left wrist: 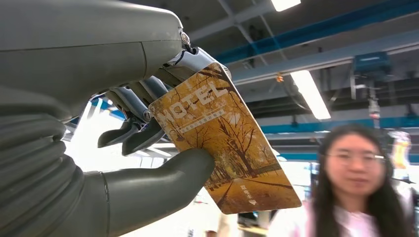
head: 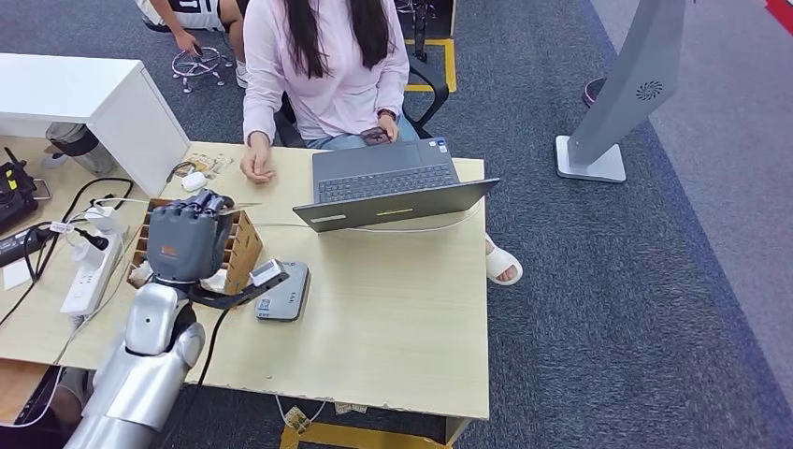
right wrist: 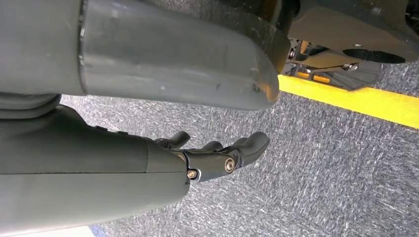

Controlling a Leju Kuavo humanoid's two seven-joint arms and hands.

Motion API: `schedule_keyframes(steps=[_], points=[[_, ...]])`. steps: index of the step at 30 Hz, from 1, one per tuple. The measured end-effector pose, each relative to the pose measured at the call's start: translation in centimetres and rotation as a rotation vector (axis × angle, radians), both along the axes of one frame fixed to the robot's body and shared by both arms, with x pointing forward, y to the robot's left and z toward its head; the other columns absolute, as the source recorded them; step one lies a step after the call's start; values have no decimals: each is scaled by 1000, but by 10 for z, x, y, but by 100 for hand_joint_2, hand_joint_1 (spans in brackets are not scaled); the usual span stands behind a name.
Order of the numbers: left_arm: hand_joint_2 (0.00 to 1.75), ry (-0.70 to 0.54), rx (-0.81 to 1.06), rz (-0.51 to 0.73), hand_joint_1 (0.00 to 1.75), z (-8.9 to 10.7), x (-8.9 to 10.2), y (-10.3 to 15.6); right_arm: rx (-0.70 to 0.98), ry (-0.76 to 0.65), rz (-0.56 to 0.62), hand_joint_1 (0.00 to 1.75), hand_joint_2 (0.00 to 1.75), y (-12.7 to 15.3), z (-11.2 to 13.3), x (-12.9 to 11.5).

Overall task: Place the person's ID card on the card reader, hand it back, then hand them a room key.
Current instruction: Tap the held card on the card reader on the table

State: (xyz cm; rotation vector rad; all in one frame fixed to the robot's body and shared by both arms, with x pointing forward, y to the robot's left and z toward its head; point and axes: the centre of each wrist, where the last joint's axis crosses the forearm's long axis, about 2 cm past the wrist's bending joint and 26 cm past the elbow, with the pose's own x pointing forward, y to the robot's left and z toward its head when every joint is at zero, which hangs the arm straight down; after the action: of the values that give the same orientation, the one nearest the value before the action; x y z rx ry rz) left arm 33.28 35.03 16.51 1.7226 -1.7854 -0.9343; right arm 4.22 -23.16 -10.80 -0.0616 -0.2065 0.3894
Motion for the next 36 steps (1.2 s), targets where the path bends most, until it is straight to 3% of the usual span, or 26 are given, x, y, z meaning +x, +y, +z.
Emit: schedule_keyframes(steps=[5,10,23,36], points=[[175,43,-7,-55,175,-16,-13,-29,-2,1,-3,0,0,0,0,0],[175,123,-9,-60,175,-25,-16,-41,-3,3,-3,0,0,0,0,0],[175,505,15,104,175,-53,4,-37,-9,12,-3,0,0,0,0,-1],[175,627,39,143,175,-65,9,-37,-9,15,-9,0,0,-1,0,-1]])
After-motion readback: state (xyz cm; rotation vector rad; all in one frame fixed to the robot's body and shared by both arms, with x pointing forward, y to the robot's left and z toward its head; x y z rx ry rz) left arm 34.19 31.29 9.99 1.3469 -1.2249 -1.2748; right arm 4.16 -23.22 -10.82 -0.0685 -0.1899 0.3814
